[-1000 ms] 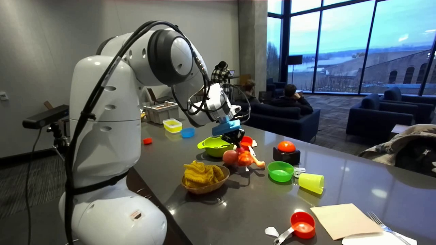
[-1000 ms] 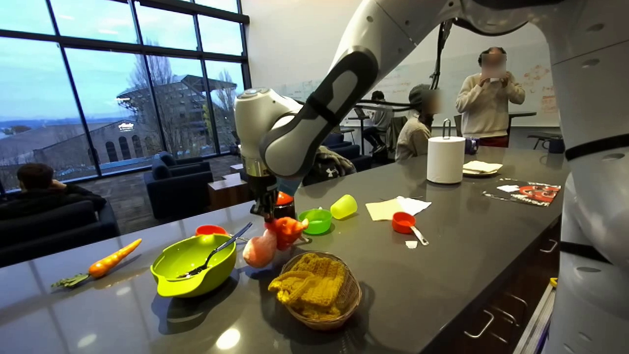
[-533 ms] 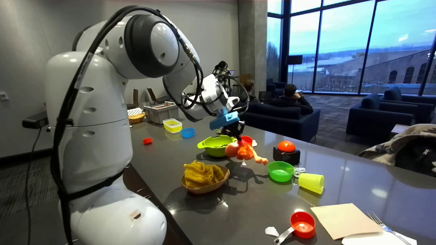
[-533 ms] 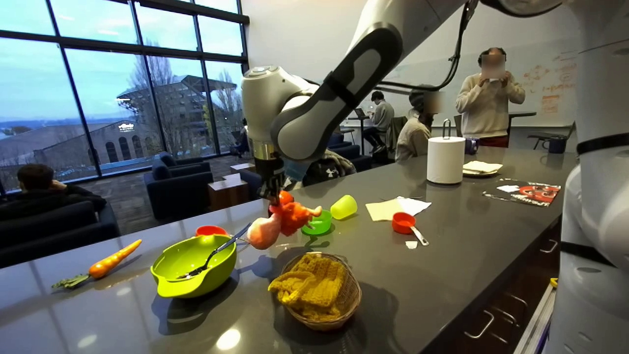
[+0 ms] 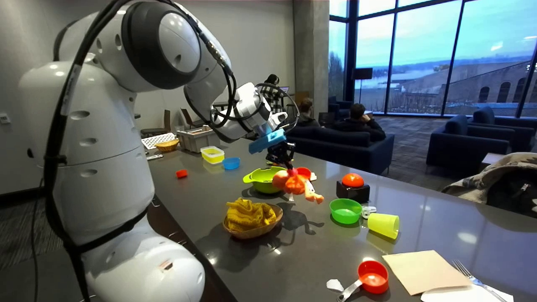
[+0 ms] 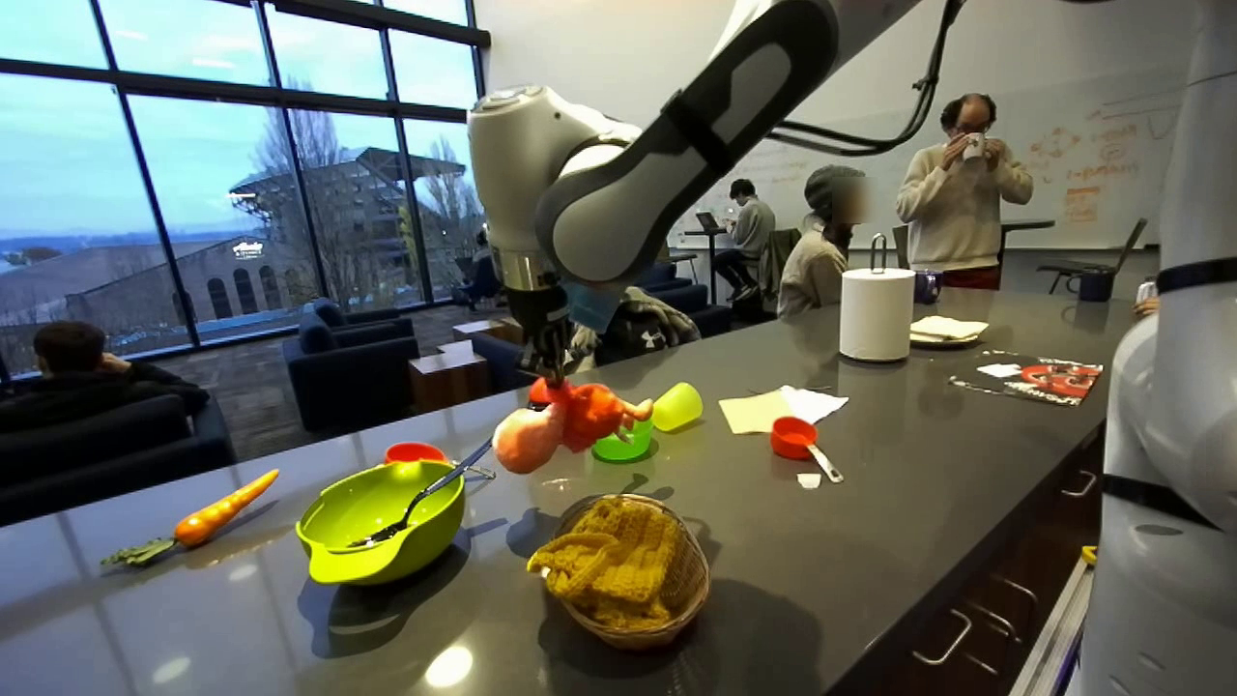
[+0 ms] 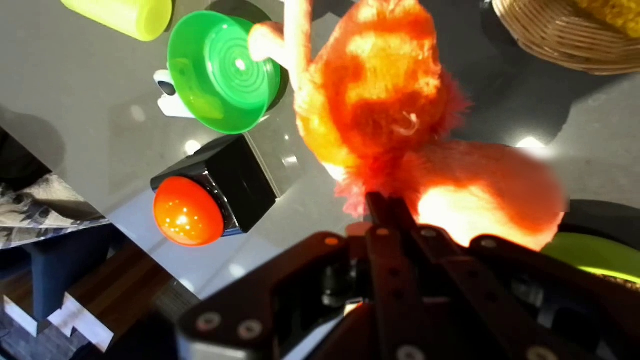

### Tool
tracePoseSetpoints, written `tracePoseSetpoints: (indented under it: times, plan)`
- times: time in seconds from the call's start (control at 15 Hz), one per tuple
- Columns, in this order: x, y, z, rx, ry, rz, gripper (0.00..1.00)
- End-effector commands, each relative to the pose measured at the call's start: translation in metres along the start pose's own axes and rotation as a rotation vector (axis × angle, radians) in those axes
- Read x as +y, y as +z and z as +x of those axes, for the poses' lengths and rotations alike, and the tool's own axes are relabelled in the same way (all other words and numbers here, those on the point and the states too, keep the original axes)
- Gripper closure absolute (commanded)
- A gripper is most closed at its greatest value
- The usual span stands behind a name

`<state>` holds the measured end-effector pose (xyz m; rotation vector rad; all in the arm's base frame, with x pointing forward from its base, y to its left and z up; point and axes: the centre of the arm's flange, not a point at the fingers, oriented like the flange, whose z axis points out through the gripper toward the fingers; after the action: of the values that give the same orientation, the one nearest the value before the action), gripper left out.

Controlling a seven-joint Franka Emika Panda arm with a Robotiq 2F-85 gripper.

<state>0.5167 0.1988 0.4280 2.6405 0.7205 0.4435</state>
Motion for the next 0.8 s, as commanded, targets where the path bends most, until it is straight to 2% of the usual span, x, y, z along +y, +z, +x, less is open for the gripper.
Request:
tracePoseSetpoints:
  times: [0.0,0.33,0.6,0.73]
  plan:
    - [-0.010,-0.032,-0.027,-0.036,0.033,-0.019,0.99]
    - [-0.042,-0.054,-0.039,-0.052,0.015,-0.015,0.99]
    - [-0.063,-0.056,-0.038,-0.040,-0.003,0.015,0.99]
    - [-0.073,-0.052,-0.044,-0.037,0.013,0.054,0.99]
